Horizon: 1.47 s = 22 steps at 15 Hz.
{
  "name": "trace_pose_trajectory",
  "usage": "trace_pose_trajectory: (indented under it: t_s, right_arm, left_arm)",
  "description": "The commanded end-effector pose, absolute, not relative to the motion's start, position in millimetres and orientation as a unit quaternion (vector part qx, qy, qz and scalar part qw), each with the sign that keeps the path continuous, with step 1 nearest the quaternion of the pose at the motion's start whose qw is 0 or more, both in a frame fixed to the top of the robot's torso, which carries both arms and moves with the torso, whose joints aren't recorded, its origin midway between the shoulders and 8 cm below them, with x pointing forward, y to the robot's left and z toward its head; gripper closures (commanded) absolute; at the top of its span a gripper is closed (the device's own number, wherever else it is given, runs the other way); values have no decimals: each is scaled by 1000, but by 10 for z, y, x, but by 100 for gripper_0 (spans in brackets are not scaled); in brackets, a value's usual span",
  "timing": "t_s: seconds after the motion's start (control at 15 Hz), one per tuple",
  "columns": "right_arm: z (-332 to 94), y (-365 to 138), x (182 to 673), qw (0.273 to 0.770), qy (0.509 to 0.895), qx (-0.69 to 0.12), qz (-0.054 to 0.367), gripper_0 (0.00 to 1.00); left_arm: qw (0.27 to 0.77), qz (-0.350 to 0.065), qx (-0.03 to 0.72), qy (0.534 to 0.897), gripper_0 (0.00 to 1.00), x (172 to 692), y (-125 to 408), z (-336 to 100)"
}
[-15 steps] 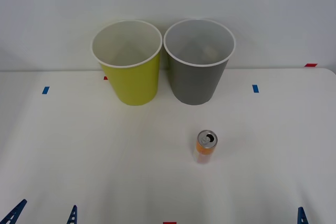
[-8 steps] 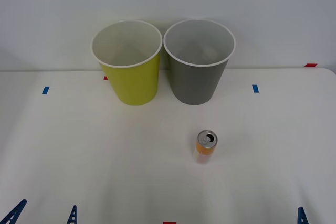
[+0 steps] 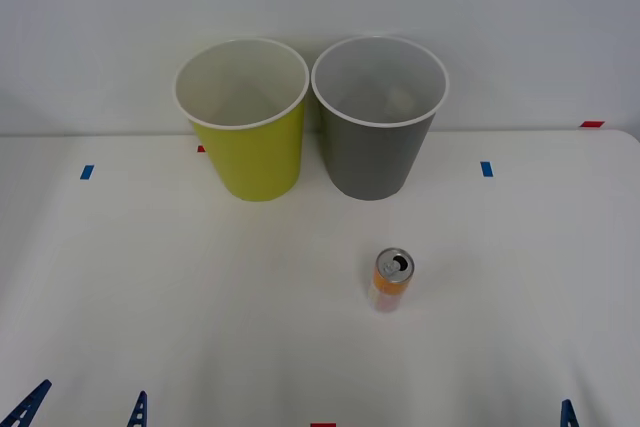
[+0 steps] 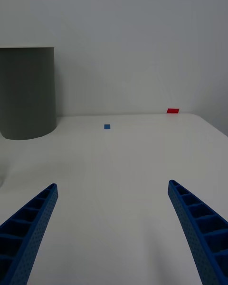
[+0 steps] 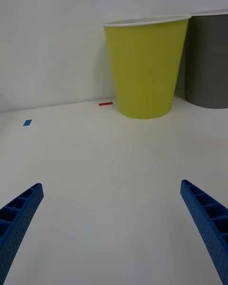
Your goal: Put cans in the gray bin and PET bottles in the light green bin.
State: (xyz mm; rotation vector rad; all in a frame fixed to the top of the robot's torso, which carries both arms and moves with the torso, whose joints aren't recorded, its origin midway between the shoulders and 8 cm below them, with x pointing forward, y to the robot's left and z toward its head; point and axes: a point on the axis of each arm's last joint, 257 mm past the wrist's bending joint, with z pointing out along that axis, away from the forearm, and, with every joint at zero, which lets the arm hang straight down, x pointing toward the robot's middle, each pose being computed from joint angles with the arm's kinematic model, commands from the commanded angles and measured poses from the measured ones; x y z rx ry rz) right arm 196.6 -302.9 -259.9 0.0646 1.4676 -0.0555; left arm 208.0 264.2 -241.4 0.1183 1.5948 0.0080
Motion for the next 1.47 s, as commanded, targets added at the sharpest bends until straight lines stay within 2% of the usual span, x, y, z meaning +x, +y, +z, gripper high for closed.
trace_pose_trajectory:
  t_s: [0.07,0.2,0.4,0.6,0.73,1.47]
  right_arm:
    - [-2511,-2977,1934,755,654,40,-16,22]
    - [-2475,-2915,1933,760,649,29,-6,10]
    - [-2498,-2798,1859,761,648,6,18,7]
    - [-2615,-2771,1833,779,626,-32,32,6]
    - [-2616,-2671,1918,781,620,-55,51,0]
    - [-2661,-1846,2749,769,616,-122,120,0]
  left_arm:
    - [697,4,53,715,0,2080,2642,-2414]
    - [697,4,53,715,0,2080,2642,-2414]
    - [697,4,53,715,0,2080,2642,-2414]
    - [697,4,53,715,0,2080,2642,-2414]
    - [697,4,53,715,0,2080,2642,-2414]
    - [697,4,53,715,0,2080,2642,-2414]
